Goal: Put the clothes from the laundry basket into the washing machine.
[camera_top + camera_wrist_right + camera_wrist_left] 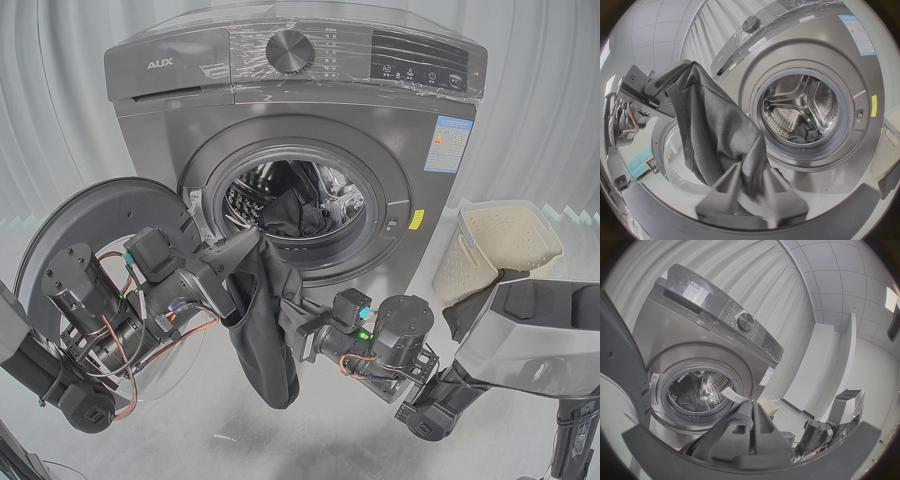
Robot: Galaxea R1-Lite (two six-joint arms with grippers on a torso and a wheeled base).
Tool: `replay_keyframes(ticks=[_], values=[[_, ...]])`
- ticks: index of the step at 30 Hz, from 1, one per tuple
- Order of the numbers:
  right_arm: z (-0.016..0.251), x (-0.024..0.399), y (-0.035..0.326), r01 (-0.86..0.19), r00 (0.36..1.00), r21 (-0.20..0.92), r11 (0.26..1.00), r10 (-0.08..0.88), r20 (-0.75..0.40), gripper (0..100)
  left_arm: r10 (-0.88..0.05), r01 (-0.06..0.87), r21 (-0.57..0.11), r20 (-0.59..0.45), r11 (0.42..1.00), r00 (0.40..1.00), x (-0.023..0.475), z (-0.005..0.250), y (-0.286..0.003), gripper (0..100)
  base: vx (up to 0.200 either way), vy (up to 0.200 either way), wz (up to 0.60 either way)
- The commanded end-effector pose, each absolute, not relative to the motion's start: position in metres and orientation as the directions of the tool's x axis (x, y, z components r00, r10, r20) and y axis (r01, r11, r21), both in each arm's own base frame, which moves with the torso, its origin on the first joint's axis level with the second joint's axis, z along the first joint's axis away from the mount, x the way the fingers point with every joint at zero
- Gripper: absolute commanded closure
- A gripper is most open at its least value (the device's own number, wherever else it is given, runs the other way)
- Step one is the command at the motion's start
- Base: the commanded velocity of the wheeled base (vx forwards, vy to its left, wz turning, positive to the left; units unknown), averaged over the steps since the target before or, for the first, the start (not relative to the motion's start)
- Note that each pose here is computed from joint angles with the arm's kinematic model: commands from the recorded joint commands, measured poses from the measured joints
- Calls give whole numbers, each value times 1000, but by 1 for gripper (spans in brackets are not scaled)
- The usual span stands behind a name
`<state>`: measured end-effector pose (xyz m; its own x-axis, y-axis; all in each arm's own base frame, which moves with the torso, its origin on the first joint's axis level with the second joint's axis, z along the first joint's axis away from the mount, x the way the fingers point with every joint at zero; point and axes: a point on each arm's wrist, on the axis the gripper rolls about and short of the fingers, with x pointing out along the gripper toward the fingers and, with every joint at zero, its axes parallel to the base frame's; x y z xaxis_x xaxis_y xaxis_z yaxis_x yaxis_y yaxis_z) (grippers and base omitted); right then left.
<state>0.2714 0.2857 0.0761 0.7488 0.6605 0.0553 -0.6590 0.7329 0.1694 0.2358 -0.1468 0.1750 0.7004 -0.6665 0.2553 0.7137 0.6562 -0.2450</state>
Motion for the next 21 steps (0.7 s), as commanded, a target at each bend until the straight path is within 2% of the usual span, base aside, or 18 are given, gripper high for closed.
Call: replay_keyframes(ticks=[1,6,11,15,21], values=[[75,271,287,-660,747,171,731,663,52,100,-667,713,-247,252,656,701,236,174,-147,100,0,0,0],[84,267,282,-655,753,174,735,655,64,100,-660,705,-250,248,664,709,239,173,-145,100,0,0,0],[107,254,254,-634,771,171,754,634,64,100,-656,699,-249,242,670,715,241,171,-145,100,0,0,0],[111,244,238,-623,779,166,765,625,41,100,-656,701,-247,248,669,713,241,172,-145,100,0,0,0],[116,241,234,-620,782,167,767,622,47,100,-653,700,-246,252,671,714,242,173,-145,100,0,0,0]])
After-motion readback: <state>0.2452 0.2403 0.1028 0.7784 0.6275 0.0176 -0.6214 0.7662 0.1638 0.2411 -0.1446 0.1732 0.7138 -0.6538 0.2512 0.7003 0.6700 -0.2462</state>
